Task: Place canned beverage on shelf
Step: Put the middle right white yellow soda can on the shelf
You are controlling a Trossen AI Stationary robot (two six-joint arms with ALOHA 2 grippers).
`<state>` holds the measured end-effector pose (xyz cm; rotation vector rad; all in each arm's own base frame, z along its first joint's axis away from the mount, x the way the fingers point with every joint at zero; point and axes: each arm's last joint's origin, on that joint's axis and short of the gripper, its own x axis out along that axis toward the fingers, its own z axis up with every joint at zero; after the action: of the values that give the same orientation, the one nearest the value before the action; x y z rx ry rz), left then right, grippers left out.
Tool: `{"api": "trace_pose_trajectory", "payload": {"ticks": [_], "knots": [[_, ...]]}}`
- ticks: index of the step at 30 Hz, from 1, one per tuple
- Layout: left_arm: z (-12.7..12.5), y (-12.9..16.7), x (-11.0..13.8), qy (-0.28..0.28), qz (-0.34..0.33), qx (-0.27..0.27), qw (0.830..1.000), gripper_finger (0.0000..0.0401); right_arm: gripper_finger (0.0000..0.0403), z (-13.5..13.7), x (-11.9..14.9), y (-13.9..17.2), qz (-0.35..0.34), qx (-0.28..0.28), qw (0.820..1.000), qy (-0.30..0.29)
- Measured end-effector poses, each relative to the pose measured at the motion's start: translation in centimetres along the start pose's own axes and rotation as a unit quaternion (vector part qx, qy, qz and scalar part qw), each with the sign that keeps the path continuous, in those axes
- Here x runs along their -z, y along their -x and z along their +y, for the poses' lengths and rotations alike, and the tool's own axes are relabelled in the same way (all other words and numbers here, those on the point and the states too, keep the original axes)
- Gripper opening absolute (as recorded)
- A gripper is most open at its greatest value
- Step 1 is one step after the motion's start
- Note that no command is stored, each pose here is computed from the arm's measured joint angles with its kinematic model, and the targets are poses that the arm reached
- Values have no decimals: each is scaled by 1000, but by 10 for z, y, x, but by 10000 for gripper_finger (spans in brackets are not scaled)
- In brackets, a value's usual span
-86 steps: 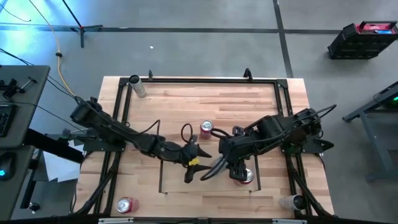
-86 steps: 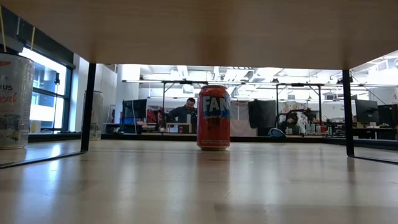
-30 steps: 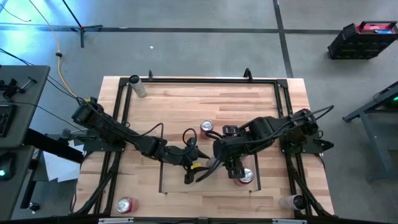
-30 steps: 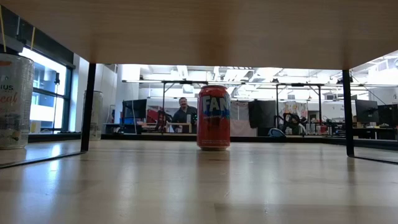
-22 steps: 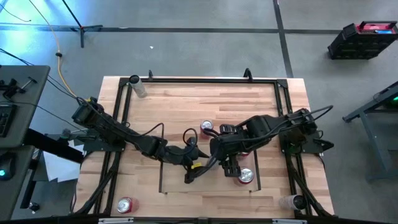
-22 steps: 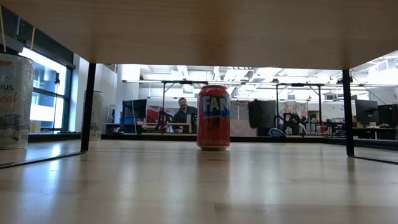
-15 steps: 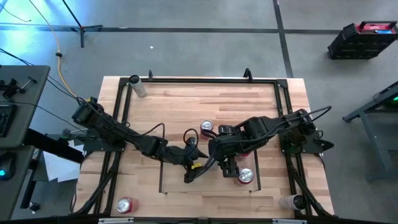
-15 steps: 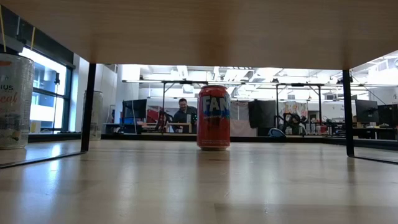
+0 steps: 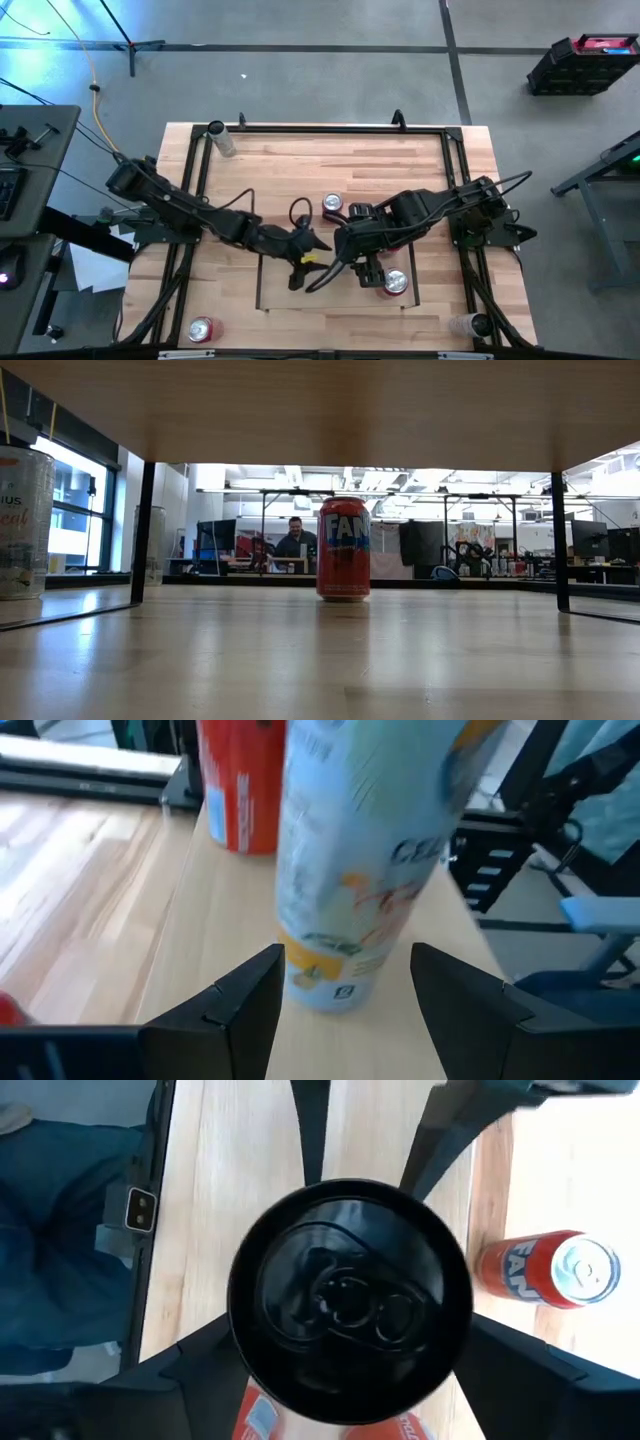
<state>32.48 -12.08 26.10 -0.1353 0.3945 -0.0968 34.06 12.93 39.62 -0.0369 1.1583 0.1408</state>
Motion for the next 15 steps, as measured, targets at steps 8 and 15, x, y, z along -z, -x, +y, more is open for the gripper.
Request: {"api": "trace_pose_trajectory", "payload": {"ticks": [8, 15], "knots": [[-7, 6, -2, -15, -3, 11, 1000, 209, 312, 1, 2, 5, -7, 5, 1000, -3], [-18, 9, 1, -44, -4, 22, 999, 210, 312, 8, 11, 18, -6, 5, 1000, 1]]}}
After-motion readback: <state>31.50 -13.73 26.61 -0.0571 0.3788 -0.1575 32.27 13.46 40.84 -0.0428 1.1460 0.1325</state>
